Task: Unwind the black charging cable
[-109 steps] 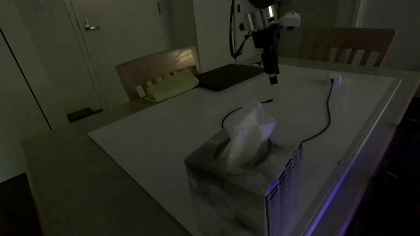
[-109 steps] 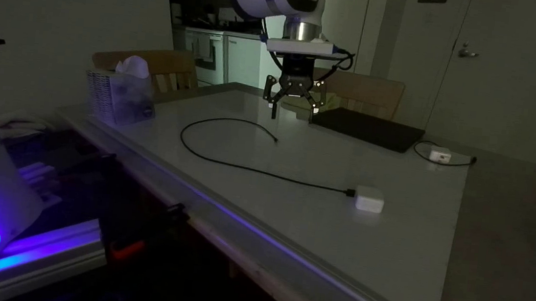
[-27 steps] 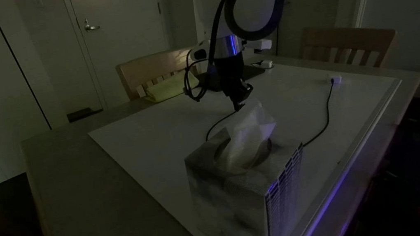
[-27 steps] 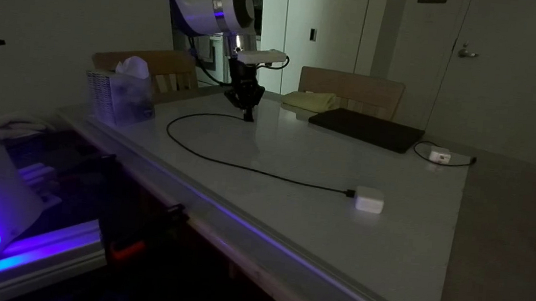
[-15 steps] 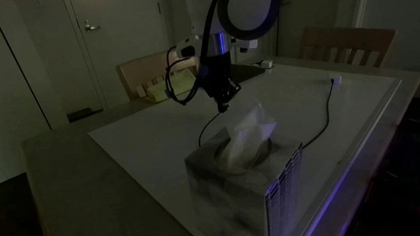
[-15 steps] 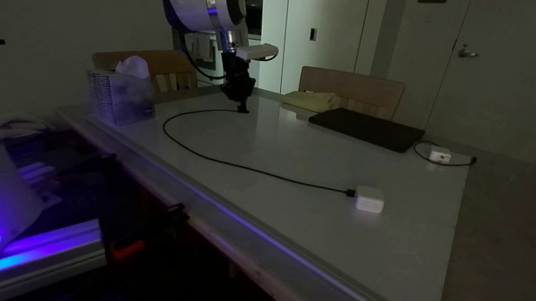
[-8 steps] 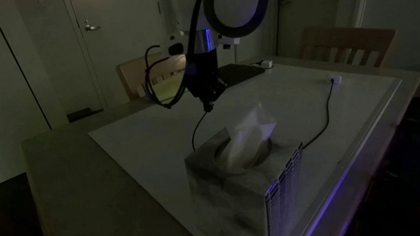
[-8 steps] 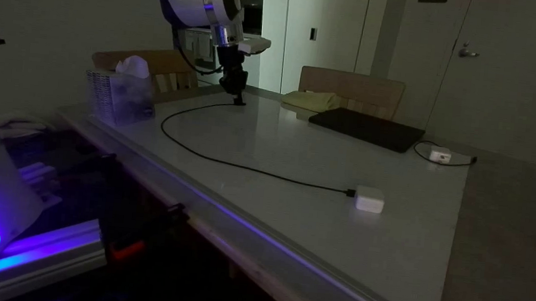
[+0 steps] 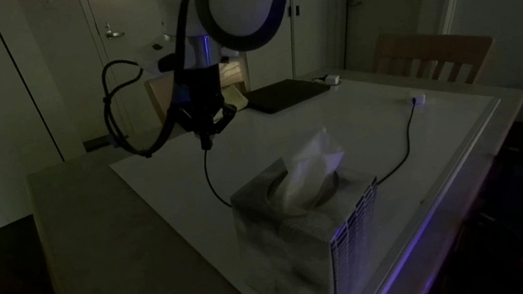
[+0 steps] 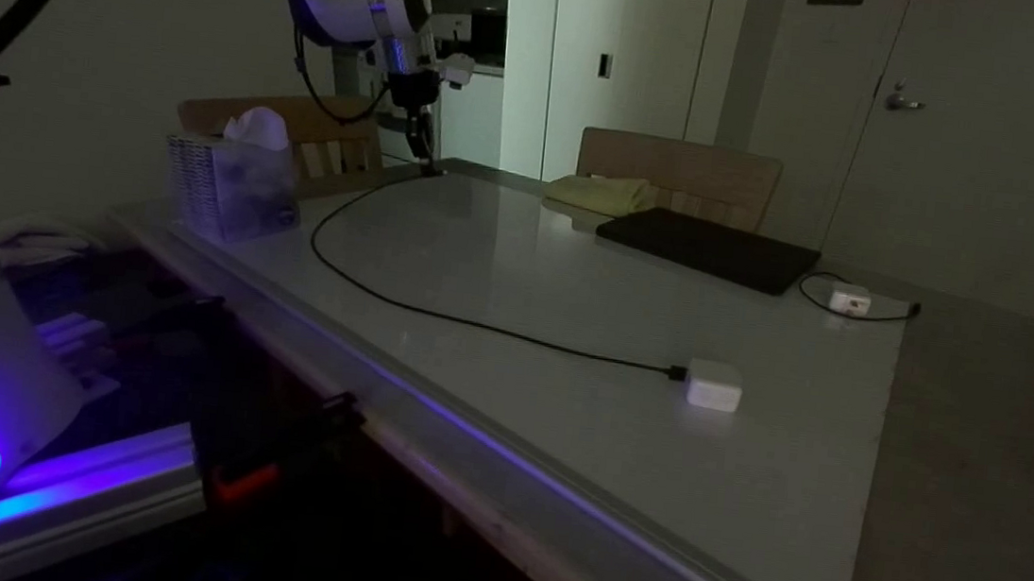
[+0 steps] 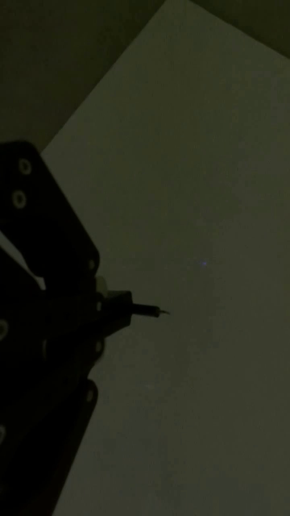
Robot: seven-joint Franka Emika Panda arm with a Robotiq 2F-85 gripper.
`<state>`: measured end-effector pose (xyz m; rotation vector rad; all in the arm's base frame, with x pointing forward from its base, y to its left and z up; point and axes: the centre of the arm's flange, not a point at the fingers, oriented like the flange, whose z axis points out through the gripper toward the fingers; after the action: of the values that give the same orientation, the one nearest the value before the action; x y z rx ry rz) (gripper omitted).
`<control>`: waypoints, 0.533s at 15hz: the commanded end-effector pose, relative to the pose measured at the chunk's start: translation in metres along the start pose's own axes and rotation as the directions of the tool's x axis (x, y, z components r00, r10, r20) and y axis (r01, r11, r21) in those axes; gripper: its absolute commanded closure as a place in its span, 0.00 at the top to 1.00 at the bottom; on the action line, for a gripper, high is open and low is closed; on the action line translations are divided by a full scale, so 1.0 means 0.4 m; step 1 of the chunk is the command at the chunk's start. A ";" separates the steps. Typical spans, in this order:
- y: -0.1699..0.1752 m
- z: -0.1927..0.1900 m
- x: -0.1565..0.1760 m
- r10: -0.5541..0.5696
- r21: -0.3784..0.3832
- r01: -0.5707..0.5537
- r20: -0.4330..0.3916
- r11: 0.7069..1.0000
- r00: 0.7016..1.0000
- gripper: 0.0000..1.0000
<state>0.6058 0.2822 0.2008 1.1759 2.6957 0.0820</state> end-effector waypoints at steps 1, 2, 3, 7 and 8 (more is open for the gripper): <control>0.007 0.003 0.006 -0.016 -0.002 0.016 -0.002 1.000 1.000 0.05; 0.010 0.006 0.007 -0.023 -0.003 0.023 -0.003 1.000 1.000 0.01; 0.007 0.002 0.005 -0.022 -0.025 0.021 -0.024 0.999 0.999 0.01; 0.057 0.008 0.049 -0.200 -0.122 0.190 -0.080 0.974 0.977 0.01; 0.071 0.010 0.064 -0.243 -0.135 0.229 -0.100 0.964 0.965 0.01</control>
<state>0.6034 0.3061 0.1997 0.9957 2.7698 0.1913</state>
